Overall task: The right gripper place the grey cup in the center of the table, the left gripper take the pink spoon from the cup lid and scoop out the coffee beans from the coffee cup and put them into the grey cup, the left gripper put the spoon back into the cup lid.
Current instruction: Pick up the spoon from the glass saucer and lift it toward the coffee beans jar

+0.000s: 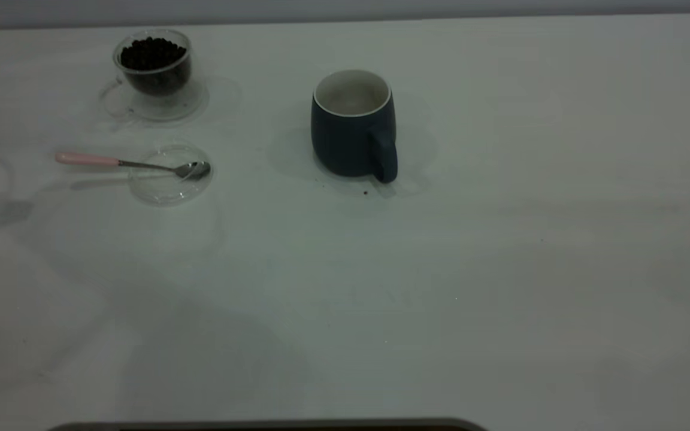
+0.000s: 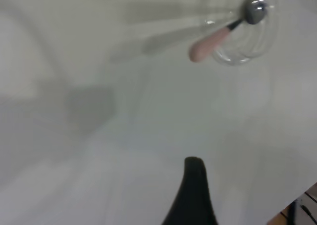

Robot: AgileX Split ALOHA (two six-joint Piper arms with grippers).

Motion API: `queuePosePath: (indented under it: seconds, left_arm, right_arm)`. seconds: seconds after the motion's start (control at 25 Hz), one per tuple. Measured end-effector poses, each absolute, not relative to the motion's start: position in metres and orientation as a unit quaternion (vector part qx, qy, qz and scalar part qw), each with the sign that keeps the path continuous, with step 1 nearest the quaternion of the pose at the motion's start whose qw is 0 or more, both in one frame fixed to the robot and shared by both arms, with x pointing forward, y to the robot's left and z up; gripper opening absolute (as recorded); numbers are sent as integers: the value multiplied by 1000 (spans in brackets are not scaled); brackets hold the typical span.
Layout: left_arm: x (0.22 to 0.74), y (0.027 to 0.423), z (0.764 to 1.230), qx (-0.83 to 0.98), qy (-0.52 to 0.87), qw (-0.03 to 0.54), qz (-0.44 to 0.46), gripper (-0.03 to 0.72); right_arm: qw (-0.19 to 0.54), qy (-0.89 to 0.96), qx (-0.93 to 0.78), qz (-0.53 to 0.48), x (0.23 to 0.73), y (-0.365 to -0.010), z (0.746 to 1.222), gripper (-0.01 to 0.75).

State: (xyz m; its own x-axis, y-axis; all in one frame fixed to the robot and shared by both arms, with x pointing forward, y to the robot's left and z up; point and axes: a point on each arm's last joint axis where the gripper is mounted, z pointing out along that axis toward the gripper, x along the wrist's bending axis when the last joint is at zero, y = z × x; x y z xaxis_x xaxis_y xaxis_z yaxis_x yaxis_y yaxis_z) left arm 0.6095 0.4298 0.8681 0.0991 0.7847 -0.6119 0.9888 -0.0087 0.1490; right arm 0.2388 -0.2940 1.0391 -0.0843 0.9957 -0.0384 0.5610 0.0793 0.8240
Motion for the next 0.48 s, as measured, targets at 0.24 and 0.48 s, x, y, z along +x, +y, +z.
queuePosePath:
  seconds: [0.24,0.48]
  left_arm:
    - [627,434,823,676,636,299,-225,718]
    - [637,433,791,656,633,332,-239,718]
  right_arm:
    - [328,657,592,332,239,-294,1039,591]
    - [328,657,592,332,239,-294,1039,591]
